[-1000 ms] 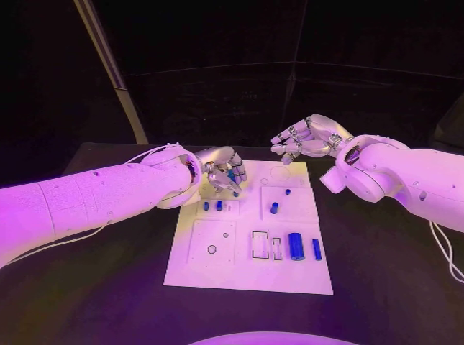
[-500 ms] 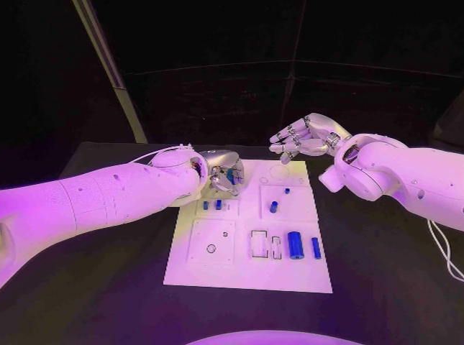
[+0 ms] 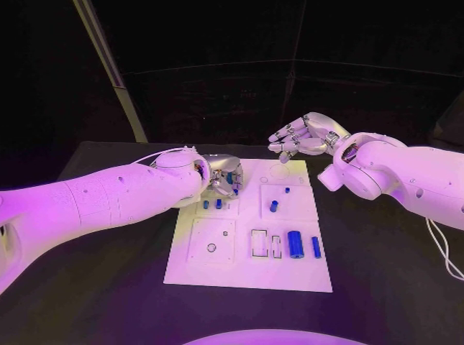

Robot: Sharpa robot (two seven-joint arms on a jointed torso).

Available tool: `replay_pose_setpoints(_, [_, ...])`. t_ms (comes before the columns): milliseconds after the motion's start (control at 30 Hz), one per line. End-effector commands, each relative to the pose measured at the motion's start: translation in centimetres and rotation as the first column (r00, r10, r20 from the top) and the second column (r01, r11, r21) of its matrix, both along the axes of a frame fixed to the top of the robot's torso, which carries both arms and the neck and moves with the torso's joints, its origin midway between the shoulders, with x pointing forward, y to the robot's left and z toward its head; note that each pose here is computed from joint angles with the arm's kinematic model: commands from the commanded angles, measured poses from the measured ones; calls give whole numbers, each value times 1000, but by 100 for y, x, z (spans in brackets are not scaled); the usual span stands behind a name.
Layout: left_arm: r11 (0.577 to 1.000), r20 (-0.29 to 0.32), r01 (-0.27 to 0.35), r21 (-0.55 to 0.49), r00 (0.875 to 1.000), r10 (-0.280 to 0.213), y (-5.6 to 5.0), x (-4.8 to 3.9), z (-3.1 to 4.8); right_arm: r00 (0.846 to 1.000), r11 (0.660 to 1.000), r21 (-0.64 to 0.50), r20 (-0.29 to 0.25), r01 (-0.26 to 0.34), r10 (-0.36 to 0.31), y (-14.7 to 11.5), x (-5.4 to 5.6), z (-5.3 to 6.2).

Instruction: Assemble the parts on the task board

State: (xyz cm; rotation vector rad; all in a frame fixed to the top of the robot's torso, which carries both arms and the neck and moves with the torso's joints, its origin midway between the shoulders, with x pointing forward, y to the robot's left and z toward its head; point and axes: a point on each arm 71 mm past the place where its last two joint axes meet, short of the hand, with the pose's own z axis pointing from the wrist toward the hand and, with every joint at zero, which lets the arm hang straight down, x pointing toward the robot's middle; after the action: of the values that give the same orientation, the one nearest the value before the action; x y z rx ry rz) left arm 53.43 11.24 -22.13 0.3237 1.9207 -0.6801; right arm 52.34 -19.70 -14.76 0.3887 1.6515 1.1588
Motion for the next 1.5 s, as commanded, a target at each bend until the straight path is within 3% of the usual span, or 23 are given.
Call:
replay_pose_setpoints(33, [1000,-3,-1,23,1000,1,3,12,-14,1000,1000,4,8,-10,10,13,-1,16])
replay_pose_setpoints(967, [999,-19,-6,38,1000,7,-30,35,-66,1000,1000,4,7,-13,13,26,2,15])
replay_pose_setpoints(1500, [1000,-9,-16,16,1000,16,-30,36,-52,1000,1000,4,7,-14,14,33,4,14])
